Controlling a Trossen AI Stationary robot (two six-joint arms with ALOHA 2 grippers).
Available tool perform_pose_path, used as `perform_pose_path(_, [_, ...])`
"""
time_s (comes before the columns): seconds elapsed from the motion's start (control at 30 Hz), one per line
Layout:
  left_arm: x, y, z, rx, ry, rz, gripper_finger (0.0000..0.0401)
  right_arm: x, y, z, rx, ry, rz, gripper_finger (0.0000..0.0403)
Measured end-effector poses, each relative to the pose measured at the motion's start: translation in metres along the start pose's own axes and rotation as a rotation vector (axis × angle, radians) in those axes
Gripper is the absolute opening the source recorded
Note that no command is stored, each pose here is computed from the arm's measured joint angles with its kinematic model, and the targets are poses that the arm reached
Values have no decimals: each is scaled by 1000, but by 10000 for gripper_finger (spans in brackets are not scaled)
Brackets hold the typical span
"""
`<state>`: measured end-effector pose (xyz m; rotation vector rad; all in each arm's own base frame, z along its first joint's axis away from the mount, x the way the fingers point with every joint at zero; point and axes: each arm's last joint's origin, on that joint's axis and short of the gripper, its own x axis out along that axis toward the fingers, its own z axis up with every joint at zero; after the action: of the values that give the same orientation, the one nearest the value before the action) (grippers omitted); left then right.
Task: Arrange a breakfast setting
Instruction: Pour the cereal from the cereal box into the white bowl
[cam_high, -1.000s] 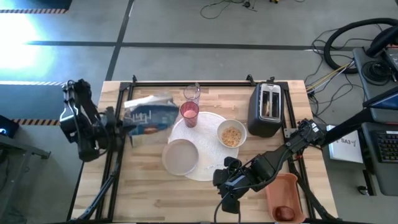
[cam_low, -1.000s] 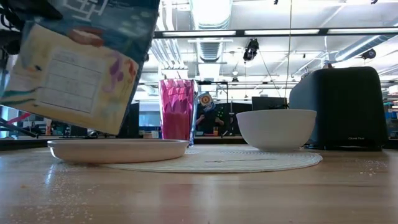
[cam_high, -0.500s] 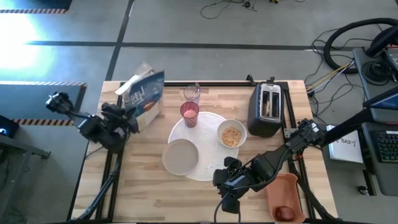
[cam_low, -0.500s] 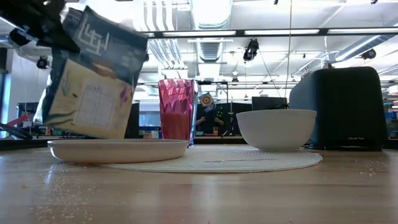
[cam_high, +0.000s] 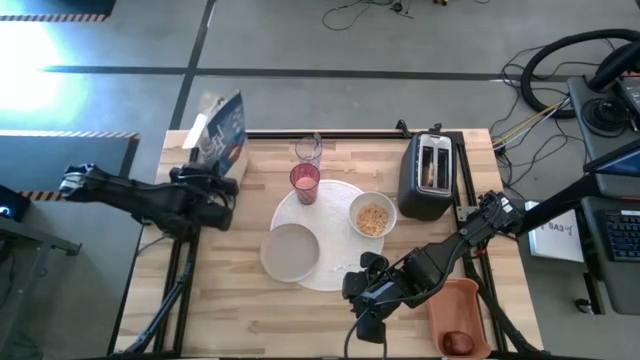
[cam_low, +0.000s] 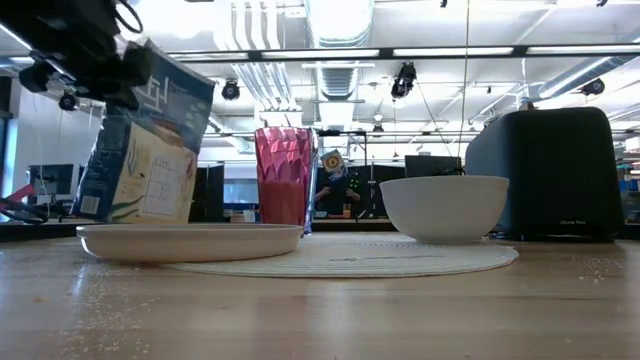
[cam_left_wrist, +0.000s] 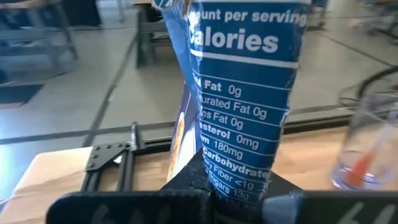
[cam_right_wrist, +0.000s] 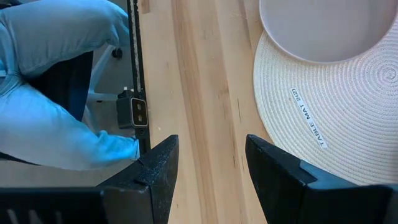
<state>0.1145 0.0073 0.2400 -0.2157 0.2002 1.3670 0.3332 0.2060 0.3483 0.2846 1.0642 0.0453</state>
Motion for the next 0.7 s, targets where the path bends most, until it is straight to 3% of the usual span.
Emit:
perform_pose_path(0.27, [17,-10,-8,-35,-26,137,3,0,0,0,0,0,0,176])
perform_pose_path(0.7, [20,-11,-12,-53,16,169,47,0,0,0,0,0,0,176])
